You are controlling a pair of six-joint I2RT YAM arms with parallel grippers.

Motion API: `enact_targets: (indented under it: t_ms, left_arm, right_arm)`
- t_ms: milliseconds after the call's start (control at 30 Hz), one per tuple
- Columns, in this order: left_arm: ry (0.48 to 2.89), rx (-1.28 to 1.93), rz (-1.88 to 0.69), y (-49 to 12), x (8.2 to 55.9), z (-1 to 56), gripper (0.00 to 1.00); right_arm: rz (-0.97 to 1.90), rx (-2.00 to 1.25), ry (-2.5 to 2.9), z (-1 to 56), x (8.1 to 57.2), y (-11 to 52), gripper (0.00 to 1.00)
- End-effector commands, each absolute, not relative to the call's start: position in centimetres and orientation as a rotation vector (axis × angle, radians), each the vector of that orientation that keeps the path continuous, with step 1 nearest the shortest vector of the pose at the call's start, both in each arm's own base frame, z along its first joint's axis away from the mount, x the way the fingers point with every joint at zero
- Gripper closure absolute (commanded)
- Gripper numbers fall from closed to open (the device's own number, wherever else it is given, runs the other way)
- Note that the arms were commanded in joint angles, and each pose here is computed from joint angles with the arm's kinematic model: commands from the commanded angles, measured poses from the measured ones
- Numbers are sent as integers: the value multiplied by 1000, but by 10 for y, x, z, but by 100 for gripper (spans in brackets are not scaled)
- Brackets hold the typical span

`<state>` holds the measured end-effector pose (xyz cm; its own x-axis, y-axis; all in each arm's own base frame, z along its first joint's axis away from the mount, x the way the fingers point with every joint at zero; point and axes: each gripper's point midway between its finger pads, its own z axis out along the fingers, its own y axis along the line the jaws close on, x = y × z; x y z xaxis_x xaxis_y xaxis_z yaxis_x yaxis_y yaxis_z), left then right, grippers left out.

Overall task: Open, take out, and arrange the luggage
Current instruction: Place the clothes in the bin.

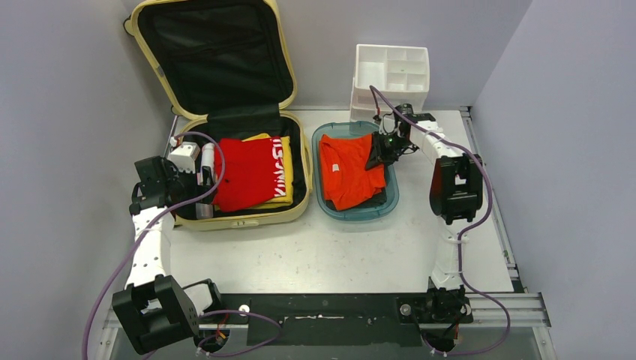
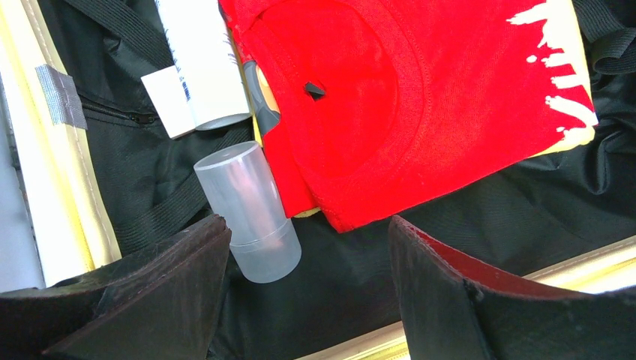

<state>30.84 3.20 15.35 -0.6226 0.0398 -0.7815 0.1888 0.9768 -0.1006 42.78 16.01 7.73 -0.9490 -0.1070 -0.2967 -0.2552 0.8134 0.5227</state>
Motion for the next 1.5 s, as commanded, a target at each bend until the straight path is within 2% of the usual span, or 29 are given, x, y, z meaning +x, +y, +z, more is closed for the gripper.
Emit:
enact_targets:
  t_ms: [0,100,133,233,333,400,533,833,933,1133,1167,1267,1467]
  left_arm:
    - [2181,154,-194,36,315,166,26]
    - [2179,155,-192,36,314,166,26]
    - [2179,155,-190,36,314,166,26]
    - [2178,154,-188,36,314,166,26]
    - [2176,154,-186,37,314,166,26]
    - [2174,154,-187,37,314,166,26]
    - [2173,151,-191,37,315,166,26]
    - [2165,150,-189,37,315,168,25]
    - [2162,148,-187,38,314,168,26]
    - [2160,153,-193,37,313,168,26]
    - [2159,156,-191,37,313,169,25]
    - [2160,164,-185,37,313,169,25]
    - [2155,172,-180,38,313,170,25]
  right_arm:
    - [780,-345,2714,80,433,159,100]
    - [753,-347,2709,80,435,158,100]
    - [748,-352,2708,81,435,157,97]
    - [714,-397,2721,79,429,158,79]
    - [612,-439,2709,85,426,156,55]
    - [519,-467,2671,97,430,153,45]
    - [360,-500,2579,130,438,145,39]
    - [148,-520,2408,195,444,140,38]
    - [129,-522,2352,209,444,141,42]
    - [188,-581,2424,163,424,155,97]
    - [192,-584,2448,152,420,155,100]
    - [172,-609,2521,119,404,150,100]
    - [30,-652,2564,91,387,132,100]
